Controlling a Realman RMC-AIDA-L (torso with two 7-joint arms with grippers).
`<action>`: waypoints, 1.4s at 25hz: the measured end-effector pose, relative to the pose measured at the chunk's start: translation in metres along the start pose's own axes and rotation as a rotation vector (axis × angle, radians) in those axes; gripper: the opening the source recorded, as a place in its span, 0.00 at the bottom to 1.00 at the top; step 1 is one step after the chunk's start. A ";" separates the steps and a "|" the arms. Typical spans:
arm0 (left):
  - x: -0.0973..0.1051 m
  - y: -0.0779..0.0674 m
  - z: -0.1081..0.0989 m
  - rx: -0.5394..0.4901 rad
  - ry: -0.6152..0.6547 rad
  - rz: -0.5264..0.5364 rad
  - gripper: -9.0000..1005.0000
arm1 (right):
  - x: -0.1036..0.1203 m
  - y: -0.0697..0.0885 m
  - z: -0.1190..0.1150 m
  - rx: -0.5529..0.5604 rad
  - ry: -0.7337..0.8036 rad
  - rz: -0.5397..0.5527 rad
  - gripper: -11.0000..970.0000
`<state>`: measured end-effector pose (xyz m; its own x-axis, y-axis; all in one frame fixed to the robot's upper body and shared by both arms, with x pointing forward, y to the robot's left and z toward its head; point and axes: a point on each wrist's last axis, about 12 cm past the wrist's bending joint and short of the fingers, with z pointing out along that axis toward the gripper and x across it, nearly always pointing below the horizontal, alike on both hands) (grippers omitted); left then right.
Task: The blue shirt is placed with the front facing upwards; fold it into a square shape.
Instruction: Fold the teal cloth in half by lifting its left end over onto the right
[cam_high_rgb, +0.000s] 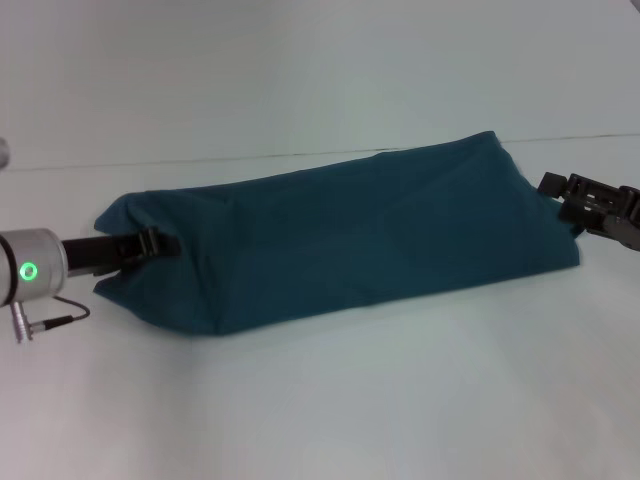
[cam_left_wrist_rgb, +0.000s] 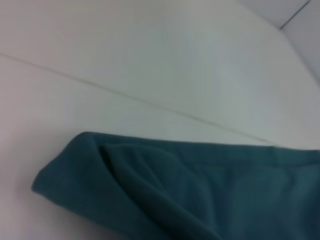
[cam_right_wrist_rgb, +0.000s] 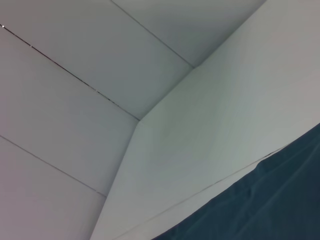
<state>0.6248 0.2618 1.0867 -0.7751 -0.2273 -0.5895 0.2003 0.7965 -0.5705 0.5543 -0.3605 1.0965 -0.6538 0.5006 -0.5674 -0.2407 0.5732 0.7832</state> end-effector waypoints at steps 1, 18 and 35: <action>-0.001 0.000 -0.002 0.019 -0.009 -0.006 0.02 | 0.000 0.000 0.000 0.000 -0.001 0.000 0.93; -0.013 0.042 -0.045 -0.017 -0.115 -0.135 0.03 | 0.000 0.000 -0.001 0.000 -0.005 0.004 0.93; -0.036 0.075 -0.075 -0.261 -0.161 -0.096 0.03 | 0.003 -0.002 0.000 0.005 -0.003 0.023 0.93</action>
<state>0.6226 0.3718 1.1083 -0.6743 -0.3779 -0.6344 -0.0460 0.8790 -0.4746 0.5533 -0.3600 1.0932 -0.6568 0.5157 -0.5501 -0.2223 0.5647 0.7948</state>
